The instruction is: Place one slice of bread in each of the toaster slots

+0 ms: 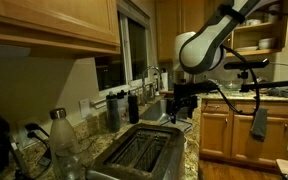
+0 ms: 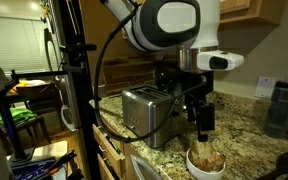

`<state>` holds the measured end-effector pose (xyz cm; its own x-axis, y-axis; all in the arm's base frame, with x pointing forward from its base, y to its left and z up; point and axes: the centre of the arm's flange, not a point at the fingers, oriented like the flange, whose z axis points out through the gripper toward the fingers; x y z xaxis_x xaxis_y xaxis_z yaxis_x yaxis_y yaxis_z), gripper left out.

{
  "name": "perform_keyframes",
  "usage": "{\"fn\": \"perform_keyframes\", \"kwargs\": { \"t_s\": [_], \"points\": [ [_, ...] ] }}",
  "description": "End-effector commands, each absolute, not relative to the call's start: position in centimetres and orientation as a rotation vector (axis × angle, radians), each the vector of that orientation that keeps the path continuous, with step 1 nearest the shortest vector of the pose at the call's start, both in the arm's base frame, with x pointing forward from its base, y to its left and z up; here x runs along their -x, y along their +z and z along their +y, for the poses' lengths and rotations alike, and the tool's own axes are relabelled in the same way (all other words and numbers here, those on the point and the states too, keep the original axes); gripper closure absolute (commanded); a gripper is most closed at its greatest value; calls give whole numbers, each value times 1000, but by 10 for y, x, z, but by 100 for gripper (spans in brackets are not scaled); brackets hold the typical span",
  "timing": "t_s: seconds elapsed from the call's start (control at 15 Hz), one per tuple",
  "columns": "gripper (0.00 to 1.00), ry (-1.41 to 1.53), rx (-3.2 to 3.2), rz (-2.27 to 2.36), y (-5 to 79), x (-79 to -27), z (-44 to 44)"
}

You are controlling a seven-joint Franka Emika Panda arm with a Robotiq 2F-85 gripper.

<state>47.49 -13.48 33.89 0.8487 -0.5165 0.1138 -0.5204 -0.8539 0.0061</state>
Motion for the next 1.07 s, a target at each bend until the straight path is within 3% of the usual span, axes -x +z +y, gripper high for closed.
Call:
{"fn": "perform_keyframes", "kwargs": {
  "t_s": [0.0, 1.0],
  "points": [
    [0, 138, -2995, -774, 328, -487, -125],
    [0, 45, -2985, -717, 293, -504, -112]
  ]
}}
